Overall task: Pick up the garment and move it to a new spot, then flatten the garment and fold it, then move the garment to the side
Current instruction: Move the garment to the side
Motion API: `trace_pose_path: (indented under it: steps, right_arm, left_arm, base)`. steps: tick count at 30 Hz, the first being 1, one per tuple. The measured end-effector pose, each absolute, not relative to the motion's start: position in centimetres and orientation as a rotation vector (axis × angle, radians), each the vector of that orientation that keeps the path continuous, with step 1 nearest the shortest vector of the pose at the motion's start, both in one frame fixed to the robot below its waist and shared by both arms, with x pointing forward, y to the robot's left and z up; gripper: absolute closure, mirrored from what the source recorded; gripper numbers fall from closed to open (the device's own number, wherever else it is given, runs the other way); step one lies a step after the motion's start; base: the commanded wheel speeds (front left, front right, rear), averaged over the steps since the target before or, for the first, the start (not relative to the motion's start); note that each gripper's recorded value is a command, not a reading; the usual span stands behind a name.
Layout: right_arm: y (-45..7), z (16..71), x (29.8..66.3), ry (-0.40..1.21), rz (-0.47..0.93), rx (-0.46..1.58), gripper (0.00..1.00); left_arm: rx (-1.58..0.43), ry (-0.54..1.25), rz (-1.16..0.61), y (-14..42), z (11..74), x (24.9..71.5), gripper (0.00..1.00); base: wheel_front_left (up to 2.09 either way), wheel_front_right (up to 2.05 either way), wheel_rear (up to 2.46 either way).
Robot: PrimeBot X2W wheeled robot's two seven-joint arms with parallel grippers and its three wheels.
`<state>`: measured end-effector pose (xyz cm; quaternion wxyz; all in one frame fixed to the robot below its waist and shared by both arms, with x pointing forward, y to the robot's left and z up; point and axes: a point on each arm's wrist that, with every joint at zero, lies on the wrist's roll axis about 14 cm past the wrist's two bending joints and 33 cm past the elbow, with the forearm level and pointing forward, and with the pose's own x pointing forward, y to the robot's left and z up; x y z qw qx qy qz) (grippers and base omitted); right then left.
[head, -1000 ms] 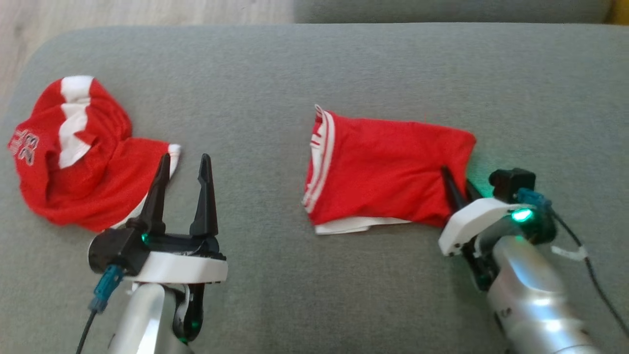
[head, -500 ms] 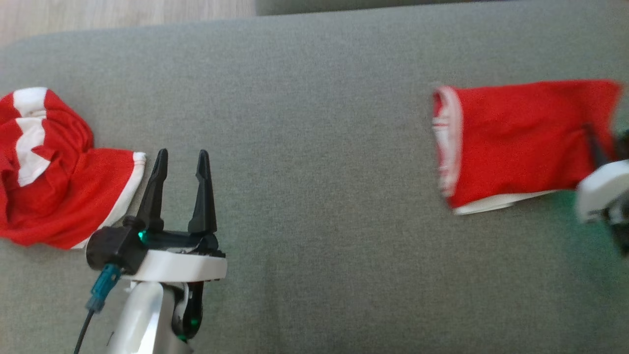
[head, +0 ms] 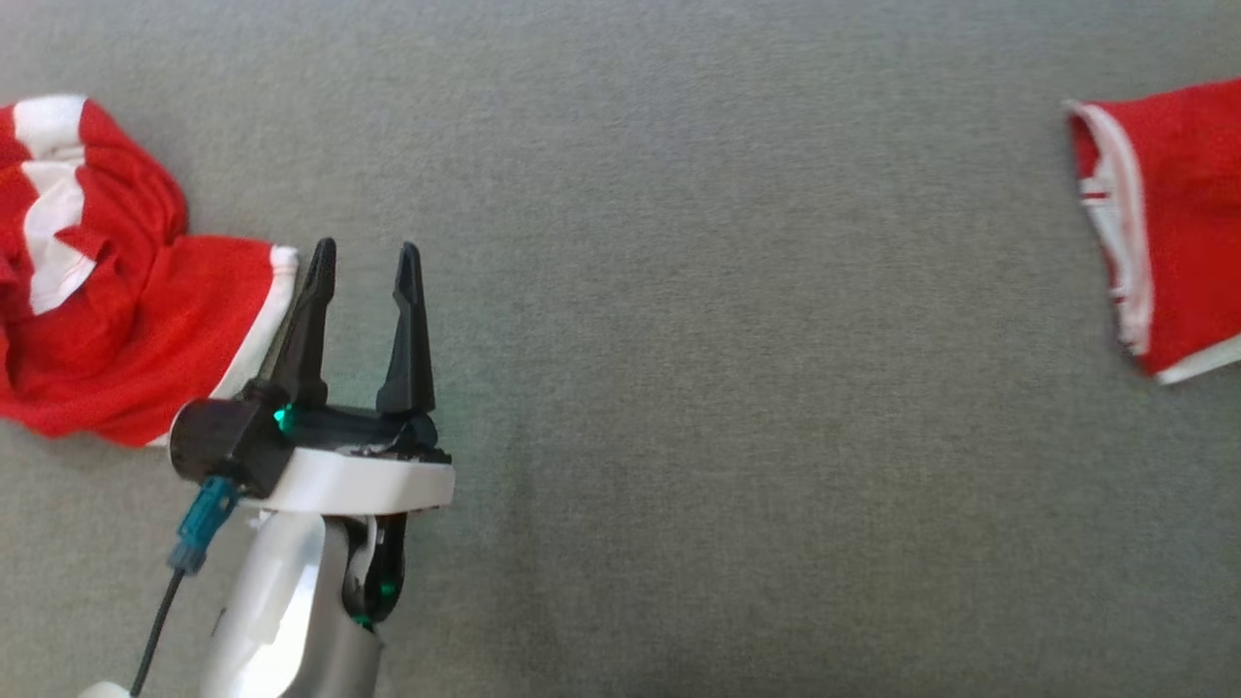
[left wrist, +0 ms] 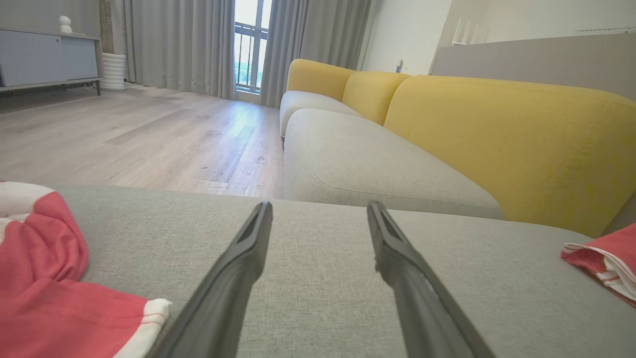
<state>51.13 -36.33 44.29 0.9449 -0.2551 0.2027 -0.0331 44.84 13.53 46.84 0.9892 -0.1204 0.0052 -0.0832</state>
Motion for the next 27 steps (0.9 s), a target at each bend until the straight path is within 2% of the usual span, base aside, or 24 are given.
trace_pose_path:
  steps: [6,7,8,9,17,27]
  right_arm:
    - [-37.2,43.6,51.7,0.446,-0.099,-0.530,1.00]
    - [-37.2,43.7,51.7,0.444,-0.100,-0.532,0.94]
    - [-37.3,43.9,51.8,0.434,-0.104,-0.530,0.29]
    - [-37.3,44.1,51.9,0.422,-0.111,-0.521,0.00]
    - [-34.7,46.2,52.1,0.324,-0.104,-0.453,0.00]
    - [-27.6,52.4,51.7,0.058,-0.013,-0.301,0.00]
  left_arm:
    - [-0.235,0.021,-0.144,14.4,46.4,44.8,0.00]
    - [-0.235,0.021,-0.144,14.4,46.4,44.7,0.00]
    - [-0.234,0.020,-0.143,14.4,46.5,44.7,0.00]
    - [-0.234,0.019,-0.143,14.4,46.5,44.7,0.00]
    - [-0.239,-0.032,-0.134,14.9,48.3,44.9,0.00]
    - [-0.242,-0.125,-0.142,14.9,51.9,43.9,0.00]
  base:
    - [0.00,0.00,0.00]
    - [0.00,0.00,0.00]
    - [0.00,0.00,0.00]
    - [0.00,0.00,0.00]
    - [0.00,0.00,0.00]
    - [0.00,0.00,0.00]
